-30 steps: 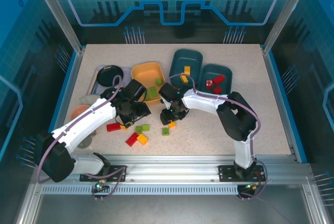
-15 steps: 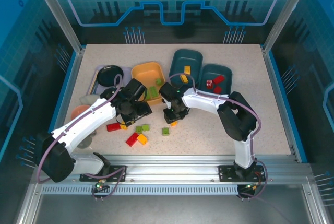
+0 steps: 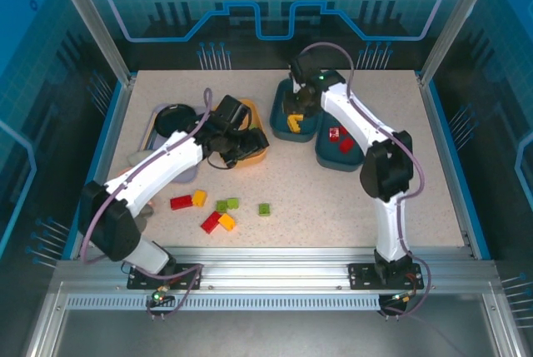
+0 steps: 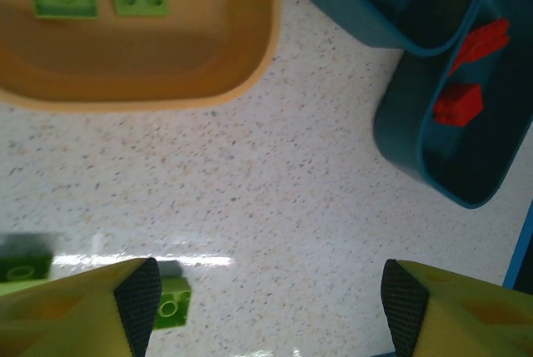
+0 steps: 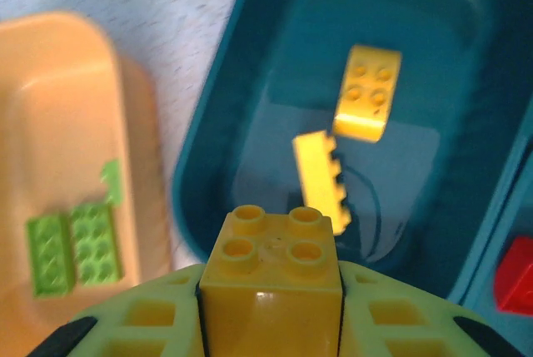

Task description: Sort the legos into containers by color

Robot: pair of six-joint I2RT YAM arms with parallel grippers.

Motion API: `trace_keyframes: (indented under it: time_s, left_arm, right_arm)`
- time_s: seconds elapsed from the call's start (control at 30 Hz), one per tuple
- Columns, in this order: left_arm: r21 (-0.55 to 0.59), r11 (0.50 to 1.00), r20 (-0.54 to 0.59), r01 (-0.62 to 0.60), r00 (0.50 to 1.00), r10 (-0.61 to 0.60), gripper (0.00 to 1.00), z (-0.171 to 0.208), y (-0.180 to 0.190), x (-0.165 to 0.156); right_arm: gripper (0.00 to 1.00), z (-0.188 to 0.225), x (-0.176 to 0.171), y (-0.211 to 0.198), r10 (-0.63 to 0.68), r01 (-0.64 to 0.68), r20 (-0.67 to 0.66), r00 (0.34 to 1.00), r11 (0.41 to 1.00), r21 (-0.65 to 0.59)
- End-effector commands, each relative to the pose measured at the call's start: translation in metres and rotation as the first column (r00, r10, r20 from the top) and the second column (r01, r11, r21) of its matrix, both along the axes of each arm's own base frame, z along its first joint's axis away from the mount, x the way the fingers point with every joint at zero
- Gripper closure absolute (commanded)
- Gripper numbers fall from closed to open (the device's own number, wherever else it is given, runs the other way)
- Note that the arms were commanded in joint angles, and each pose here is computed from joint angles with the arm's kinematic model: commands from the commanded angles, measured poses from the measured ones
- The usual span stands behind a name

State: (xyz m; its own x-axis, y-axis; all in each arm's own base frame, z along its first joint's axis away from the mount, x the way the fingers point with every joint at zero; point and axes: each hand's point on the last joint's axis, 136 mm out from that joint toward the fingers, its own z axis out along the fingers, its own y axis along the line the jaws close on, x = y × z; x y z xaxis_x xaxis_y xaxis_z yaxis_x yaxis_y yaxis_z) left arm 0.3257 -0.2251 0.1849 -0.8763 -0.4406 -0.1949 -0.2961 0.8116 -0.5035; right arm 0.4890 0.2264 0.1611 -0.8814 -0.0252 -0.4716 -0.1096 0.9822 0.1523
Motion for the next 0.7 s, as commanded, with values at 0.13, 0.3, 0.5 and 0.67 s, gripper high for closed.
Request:
trace_keyframes:
  time_s: [0.13,0.3,0.5,0.67]
  left_arm:
    - [-0.017,0.999,0.037,0.042,0.998,-0.041,0.27,0.011,-0.013,0.019]
    - [-0.018,0.999,0.019,0.041,0.999,-0.040,0.27,0.005,-0.014,0.017]
    - [-0.022,0.998,0.006,0.059,0.998,-0.058,0.27,0.001,-0.017,0.017]
    - [-0.017,0.995,-0.061,0.097,0.993,-0.098,0.27,-0.009,-0.020,0.008]
  right_arm:
    - [0.75,-0.056,0.008,-0.036,-0.148,0.120,-0.160,0.976,0.978,-0.170]
    - [0.75,-0.074,0.008,-0.045,-0.182,0.138,-0.187,0.965,0.965,-0.222]
    - [0.71,-0.092,0.007,-0.049,-0.191,0.133,-0.217,0.957,0.958,-0.255]
    - [0.47,-0.087,0.011,-0.037,-0.159,0.114,-0.213,0.964,0.971,-0.209]
